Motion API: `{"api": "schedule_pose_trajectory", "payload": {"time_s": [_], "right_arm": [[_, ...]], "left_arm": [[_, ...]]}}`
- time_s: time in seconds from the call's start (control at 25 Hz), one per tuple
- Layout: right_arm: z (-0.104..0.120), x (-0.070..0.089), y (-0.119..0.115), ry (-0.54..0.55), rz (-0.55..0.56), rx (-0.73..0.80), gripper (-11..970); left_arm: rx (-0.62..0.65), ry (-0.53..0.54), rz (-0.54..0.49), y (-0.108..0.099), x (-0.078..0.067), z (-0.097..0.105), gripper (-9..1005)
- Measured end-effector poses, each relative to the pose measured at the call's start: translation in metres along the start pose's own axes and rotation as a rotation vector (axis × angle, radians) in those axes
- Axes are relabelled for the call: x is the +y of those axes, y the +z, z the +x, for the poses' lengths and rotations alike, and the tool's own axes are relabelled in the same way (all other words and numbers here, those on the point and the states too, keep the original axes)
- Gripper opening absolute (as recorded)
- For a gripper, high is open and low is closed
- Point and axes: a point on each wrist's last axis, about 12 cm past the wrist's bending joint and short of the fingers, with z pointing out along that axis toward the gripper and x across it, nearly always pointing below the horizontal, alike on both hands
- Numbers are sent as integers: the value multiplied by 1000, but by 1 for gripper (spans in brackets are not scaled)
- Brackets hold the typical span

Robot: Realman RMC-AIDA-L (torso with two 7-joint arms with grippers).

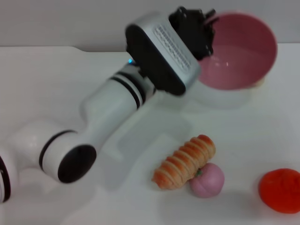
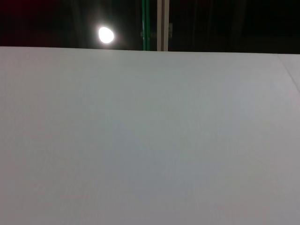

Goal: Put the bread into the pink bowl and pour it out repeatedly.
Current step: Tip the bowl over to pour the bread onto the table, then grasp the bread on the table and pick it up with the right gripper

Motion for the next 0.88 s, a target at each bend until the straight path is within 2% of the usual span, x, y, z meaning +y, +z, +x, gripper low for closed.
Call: {"api": "schedule_pose_trajectory", "payload": {"time_s": [0.08,0.28,0.48,0.64,0.72,0.76,0.8,0.88], "right_arm": [[1,0,-1,3,0,6,343],[4,3,-3,17,-8,31,343],[11,9,-3,40,-29,74,343],[16,13,-4,53,-41,108,343],[19,15,-3,60,-44,127,343],[20,15,-3,62,-45,138,344],[23,16,-2,65,-45,151,344],[26,17,-1,70,-47,171,344]], "left_arm": [[14,-42,-17,4,8,0,34],[153,-243,-31,27,49,7,34],[320,-380,11,42,86,13,34],[414,-490,35,45,116,15,34],[414,-490,35,45,116,15,34],[460,-549,69,43,132,16,34],[460,-549,69,43,132,16,34],[480,-601,130,39,144,15,34]]}}
